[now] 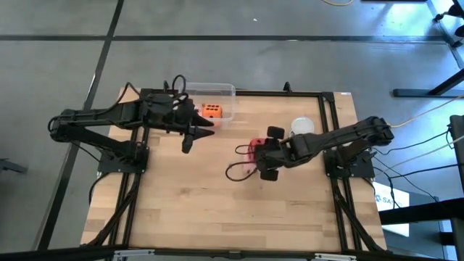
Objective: Pick & Place Dice
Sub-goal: Put the large red dice into the transparent bin
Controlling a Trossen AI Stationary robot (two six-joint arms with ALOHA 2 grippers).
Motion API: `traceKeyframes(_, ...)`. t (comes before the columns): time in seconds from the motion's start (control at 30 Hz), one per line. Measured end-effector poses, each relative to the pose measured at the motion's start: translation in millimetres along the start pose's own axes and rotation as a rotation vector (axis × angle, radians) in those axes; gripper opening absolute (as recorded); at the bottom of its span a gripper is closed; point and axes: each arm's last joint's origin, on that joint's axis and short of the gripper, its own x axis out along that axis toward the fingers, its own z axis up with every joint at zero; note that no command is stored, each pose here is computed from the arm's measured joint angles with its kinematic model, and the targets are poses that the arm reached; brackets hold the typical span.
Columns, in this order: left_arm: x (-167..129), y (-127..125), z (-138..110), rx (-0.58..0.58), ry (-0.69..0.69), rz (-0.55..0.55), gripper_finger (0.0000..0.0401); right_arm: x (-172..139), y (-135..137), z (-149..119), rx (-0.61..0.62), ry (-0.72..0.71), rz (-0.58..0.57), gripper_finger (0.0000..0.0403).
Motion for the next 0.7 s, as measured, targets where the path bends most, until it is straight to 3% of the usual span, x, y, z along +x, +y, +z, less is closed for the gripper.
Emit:
traceKeyframes(0.2,-11,0,5,0.073,-0.057,0.021,0.0141,-35,-16,7,0.177,-0.077,0.012,0.0162)
traceKeyframes(0.43,-20,-9,10,0.331,-0.126,0.1,0.0142,-76,-42,-1,0.408,-0.196,0.065,0.0147)
traceKeyframes(0.53,-17,-16,11,0.364,-0.156,0.071,0.0153,-93,-53,-9,0.507,-0.251,0.083,0.014)
traceKeyframes(0.7,-12,-25,19,0.438,-0.252,-0.066,0.0195,-115,-62,-17,0.621,-0.338,0.155,0.0135)
